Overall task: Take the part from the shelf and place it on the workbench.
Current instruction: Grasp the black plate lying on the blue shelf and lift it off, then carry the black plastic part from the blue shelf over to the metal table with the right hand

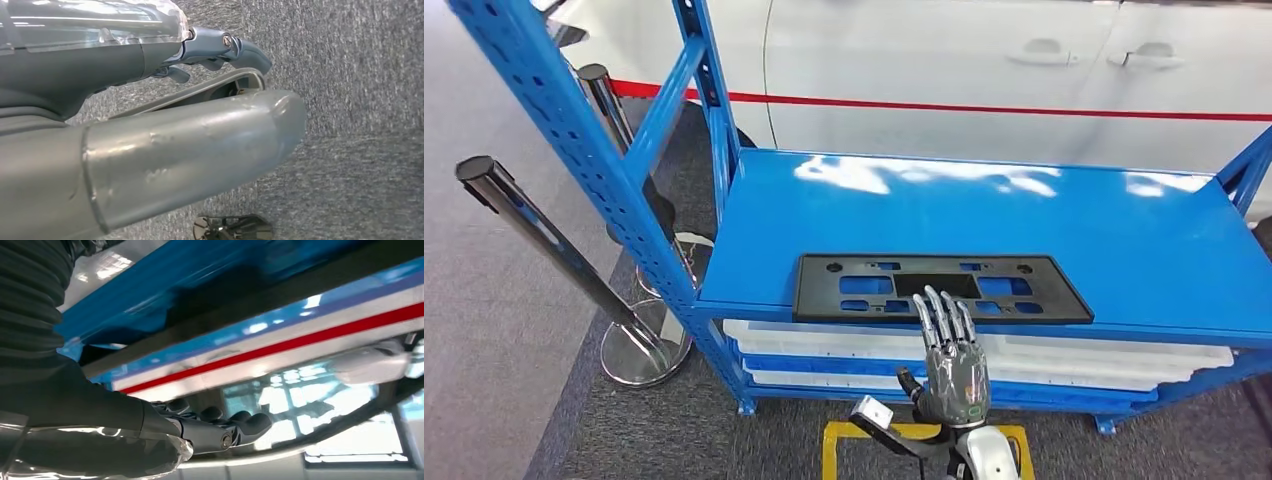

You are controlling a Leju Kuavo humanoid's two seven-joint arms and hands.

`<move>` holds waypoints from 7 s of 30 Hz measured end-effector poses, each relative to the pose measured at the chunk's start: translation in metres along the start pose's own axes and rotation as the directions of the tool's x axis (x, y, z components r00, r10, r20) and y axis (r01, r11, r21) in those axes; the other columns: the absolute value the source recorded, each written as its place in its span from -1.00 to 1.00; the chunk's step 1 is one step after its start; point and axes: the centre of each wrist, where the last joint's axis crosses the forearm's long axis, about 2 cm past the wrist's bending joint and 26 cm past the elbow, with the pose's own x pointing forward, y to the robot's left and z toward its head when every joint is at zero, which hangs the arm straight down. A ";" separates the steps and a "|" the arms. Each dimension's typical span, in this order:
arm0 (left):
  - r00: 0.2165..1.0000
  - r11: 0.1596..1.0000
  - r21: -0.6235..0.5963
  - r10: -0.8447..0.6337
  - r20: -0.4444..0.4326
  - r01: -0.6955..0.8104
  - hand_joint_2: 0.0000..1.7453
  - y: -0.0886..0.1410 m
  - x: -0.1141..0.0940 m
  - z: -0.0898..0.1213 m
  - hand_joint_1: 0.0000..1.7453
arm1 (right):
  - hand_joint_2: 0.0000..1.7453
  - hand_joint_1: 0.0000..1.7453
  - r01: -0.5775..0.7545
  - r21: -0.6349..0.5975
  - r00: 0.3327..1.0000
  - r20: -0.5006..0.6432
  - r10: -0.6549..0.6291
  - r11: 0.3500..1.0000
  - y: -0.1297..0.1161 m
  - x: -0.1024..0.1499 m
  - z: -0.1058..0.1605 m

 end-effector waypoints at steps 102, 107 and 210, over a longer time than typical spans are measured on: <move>0.962 0.962 0.067 0.268 -0.053 -0.264 -1.00 0.001 -0.029 0.017 -1.00 | 1.00 1.00 0.937 -0.123 0.350 0.287 -0.892 0.328 -0.105 0.032 0.013; 0.964 0.964 0.066 0.261 -0.052 -0.258 -1.00 0.002 -0.027 0.015 -1.00 | 1.00 1.00 0.941 -0.131 0.338 0.291 -0.895 0.313 -0.108 0.035 0.016; 0.957 0.962 0.055 0.272 -0.102 -0.268 -1.00 -0.078 0.004 0.021 -1.00 | 1.00 1.00 0.948 -0.204 0.262 0.068 -0.963 0.244 -0.120 0.024 0.098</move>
